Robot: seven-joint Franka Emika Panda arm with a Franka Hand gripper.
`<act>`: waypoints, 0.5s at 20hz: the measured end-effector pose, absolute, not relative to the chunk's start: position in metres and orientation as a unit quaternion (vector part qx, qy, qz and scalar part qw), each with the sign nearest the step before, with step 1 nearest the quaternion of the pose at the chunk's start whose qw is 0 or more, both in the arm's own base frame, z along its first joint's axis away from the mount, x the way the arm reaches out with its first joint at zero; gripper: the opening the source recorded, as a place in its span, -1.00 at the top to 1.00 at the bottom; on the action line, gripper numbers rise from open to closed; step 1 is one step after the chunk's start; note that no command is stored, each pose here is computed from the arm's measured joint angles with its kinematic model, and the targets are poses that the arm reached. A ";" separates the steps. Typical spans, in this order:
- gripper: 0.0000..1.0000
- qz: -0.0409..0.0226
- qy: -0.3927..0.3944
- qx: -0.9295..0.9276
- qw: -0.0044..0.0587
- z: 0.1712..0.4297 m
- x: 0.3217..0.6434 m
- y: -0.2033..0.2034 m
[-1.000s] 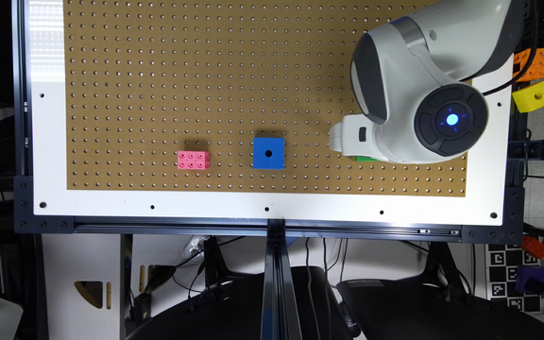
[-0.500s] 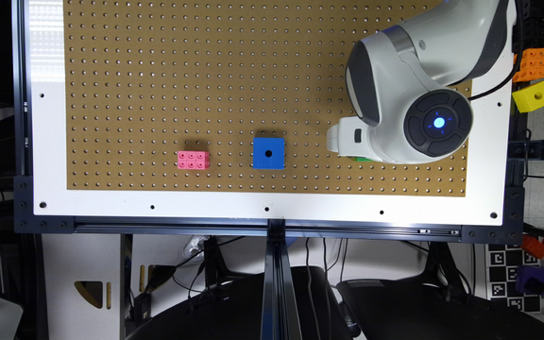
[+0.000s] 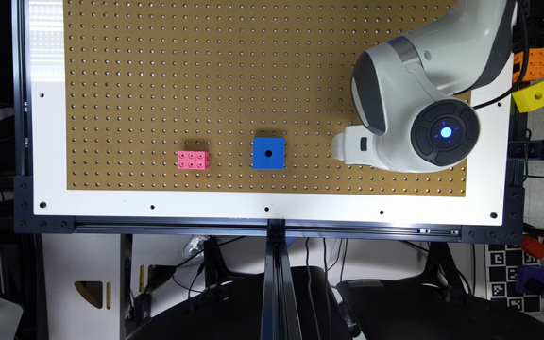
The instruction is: Pick up green block.
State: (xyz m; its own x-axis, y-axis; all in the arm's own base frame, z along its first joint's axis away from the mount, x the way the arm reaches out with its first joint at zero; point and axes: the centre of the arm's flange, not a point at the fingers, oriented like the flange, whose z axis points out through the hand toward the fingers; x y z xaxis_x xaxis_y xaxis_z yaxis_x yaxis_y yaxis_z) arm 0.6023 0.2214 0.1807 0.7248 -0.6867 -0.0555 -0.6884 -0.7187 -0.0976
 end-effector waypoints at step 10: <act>1.00 0.011 0.373 -0.927 0.049 0.183 0.602 0.217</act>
